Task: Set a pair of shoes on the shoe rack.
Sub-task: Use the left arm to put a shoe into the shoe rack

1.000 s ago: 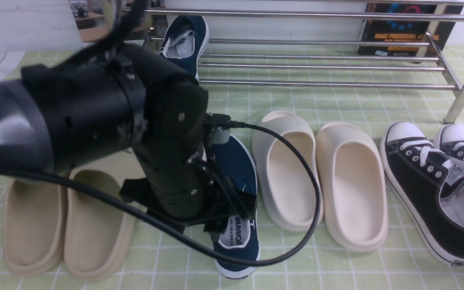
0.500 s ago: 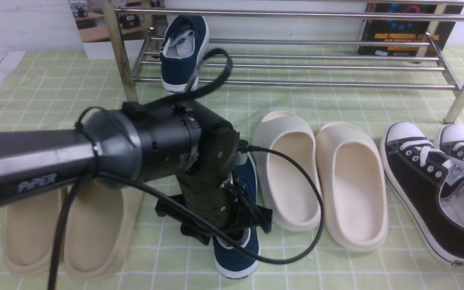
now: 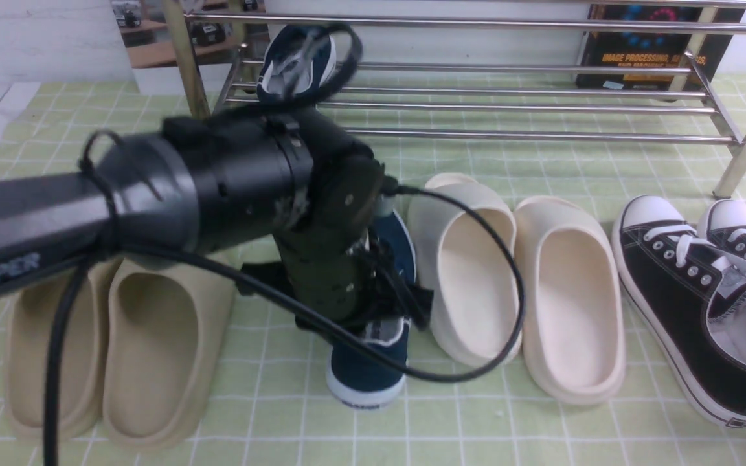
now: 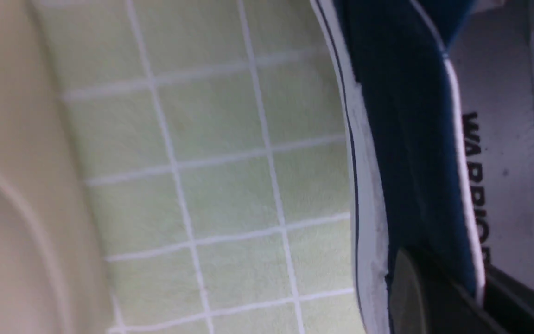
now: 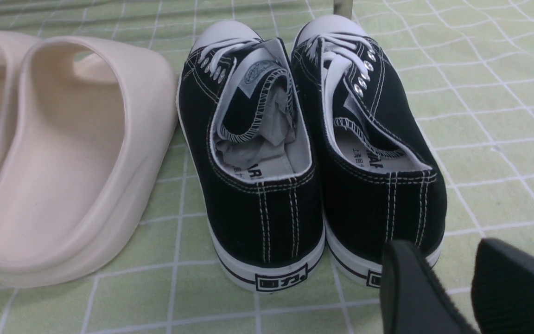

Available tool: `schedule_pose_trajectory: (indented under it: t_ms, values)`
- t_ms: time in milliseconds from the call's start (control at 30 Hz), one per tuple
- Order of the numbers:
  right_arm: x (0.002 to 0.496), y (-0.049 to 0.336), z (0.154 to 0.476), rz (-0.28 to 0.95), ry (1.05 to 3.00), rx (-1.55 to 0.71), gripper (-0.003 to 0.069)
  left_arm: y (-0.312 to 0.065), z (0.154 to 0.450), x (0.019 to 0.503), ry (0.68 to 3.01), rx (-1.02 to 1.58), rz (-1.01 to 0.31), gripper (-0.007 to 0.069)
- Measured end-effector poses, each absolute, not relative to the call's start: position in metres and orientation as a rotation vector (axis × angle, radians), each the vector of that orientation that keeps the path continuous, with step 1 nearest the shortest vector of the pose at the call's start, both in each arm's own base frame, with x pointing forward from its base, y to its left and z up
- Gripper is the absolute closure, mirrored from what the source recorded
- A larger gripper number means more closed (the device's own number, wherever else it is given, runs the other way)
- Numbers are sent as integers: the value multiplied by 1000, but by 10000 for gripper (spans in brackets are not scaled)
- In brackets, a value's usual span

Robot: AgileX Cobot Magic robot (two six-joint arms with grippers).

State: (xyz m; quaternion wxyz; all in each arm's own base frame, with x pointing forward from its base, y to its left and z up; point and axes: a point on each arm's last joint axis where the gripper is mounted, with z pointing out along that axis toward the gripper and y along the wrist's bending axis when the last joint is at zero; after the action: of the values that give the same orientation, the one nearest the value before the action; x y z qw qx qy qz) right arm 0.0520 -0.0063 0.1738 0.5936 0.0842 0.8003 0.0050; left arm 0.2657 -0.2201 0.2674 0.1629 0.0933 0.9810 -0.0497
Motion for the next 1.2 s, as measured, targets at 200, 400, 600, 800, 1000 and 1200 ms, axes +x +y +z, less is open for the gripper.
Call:
schedule_pose_trajectory:
  t_ms: [200, 400, 600, 800, 1000, 1200]
  values:
    - [52, -6, 174, 12, 1860, 196, 420, -228, 321, 281, 2602, 270, -233, 620]
    - [52, -6, 174, 12, 1860, 196, 420, -219, 321, 315, 2606, 174, -256, 622]
    - [52, -6, 174, 12, 1860, 196, 420, -202, 304, 357, 2653, 130, -267, 622]
    - [52, -6, 174, 12, 1860, 196, 420, -194, 301, 396, 2606, 50, -304, 622]
    - [52, -6, 174, 12, 1860, 196, 420, -195, 299, 428, 2536, 10, -338, 622]
    - [52, -6, 174, 12, 1860, 196, 420, -194, 289, 451, 2490, -51, -361, 622]
